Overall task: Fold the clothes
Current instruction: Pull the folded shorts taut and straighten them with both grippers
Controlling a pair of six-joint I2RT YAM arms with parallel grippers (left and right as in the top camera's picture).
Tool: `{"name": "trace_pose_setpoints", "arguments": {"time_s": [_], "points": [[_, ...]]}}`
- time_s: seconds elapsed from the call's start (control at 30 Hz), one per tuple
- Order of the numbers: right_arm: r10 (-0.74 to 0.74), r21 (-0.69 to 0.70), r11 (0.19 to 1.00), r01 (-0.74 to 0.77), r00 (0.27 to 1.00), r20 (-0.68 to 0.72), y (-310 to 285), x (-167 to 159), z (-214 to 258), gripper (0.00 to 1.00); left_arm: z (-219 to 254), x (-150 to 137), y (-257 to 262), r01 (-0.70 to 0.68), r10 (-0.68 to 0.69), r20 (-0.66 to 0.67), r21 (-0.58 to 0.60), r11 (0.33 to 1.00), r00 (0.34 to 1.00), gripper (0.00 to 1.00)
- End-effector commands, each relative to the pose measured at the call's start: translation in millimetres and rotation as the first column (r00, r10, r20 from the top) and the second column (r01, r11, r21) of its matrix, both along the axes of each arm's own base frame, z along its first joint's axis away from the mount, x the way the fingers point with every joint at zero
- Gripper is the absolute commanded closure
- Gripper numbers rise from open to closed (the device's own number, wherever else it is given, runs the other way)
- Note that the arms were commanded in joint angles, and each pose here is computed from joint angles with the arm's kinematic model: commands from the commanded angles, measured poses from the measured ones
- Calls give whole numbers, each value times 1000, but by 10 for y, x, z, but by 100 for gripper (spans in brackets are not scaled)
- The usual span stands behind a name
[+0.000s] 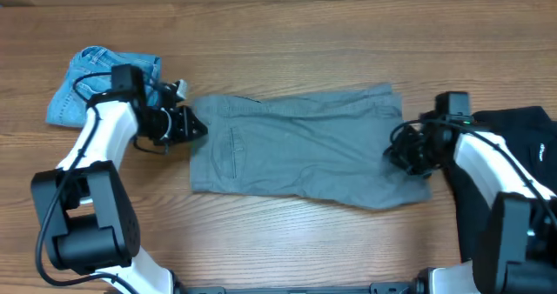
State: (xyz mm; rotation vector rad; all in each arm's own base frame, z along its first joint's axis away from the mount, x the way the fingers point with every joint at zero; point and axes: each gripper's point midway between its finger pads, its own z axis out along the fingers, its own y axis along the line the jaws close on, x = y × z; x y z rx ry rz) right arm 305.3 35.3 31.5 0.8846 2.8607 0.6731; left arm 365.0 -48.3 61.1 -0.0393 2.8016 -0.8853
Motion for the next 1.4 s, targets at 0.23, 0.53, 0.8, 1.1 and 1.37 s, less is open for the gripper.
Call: {"name": "trace_pose_setpoints", "arguments": {"time_s": [0.23,0.53,0.8,1.1,1.37], "points": [[-151,-276,954,119,984,-97,-539,-236,-239,71,-785,-678,261,-23,106,-198,380,925,974,88],[62,-104,993,-59,998,26,-221,29,135,62,-727,-496,812,-223,311,-140,435,872,940,87],[109,22,994,-107,969,-220,71,-663,33,28,-716,-480,813,-223,308,-136,435,872,942,82],[125,127,987,-104,978,-170,294,-676,-77,96,-716,-473,814,-224,308,-133,435,872,942,81],[-72,-73,994,78,994,77,-428,197,222,91,-677,-434,907,-217,304,-115,473,854,946,82]]}}
